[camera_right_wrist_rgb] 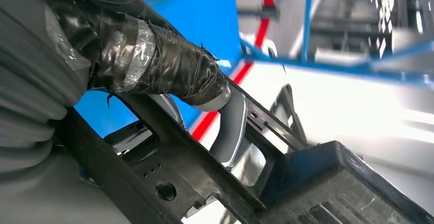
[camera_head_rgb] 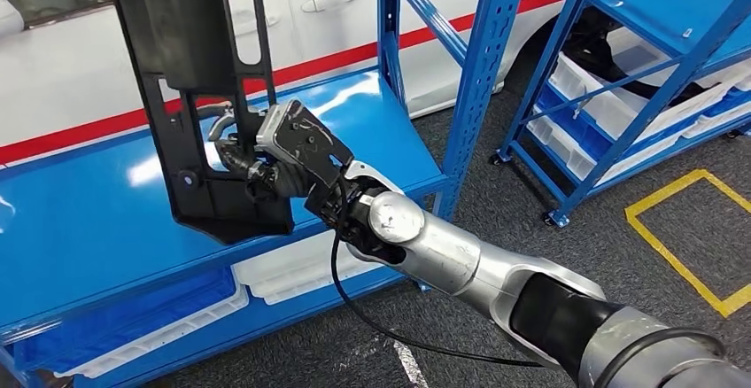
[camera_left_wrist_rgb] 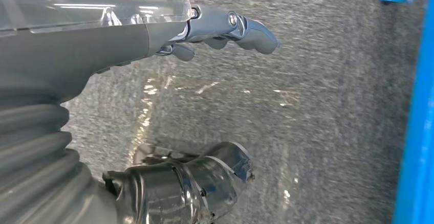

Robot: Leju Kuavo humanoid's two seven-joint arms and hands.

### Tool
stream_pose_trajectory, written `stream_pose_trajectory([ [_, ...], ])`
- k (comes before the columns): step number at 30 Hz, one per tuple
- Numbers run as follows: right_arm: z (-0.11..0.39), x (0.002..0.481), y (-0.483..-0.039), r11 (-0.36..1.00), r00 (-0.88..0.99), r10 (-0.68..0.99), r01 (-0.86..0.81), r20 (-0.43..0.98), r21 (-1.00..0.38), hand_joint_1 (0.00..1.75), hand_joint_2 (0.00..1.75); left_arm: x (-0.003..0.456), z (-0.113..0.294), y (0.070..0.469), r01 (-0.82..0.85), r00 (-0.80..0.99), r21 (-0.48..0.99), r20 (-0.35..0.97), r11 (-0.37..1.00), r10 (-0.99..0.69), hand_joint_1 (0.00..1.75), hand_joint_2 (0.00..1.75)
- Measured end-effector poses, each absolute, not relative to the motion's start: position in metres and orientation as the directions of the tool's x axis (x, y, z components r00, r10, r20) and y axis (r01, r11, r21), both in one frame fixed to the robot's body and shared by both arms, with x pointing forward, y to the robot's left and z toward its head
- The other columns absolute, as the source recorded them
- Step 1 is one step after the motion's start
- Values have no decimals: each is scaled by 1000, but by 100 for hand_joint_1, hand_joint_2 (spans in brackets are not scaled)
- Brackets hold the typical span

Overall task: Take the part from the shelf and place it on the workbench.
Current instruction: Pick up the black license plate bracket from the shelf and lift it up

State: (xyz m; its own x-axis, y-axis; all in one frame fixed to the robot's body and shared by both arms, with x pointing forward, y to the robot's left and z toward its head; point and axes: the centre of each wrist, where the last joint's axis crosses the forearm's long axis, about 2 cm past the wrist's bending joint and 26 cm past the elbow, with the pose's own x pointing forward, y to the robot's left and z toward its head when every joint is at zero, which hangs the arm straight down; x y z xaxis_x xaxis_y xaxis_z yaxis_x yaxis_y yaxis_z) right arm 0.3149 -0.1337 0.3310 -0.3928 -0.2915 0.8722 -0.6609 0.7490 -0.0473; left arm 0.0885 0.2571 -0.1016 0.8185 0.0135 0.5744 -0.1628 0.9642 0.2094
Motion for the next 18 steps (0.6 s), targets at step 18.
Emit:
stream_pose_trajectory([
  [18,331,310,-125,682,-505,-32,-642,863,-350,175,175,94,-100,257,-125,821,218,571,968,-22,0,175],
])
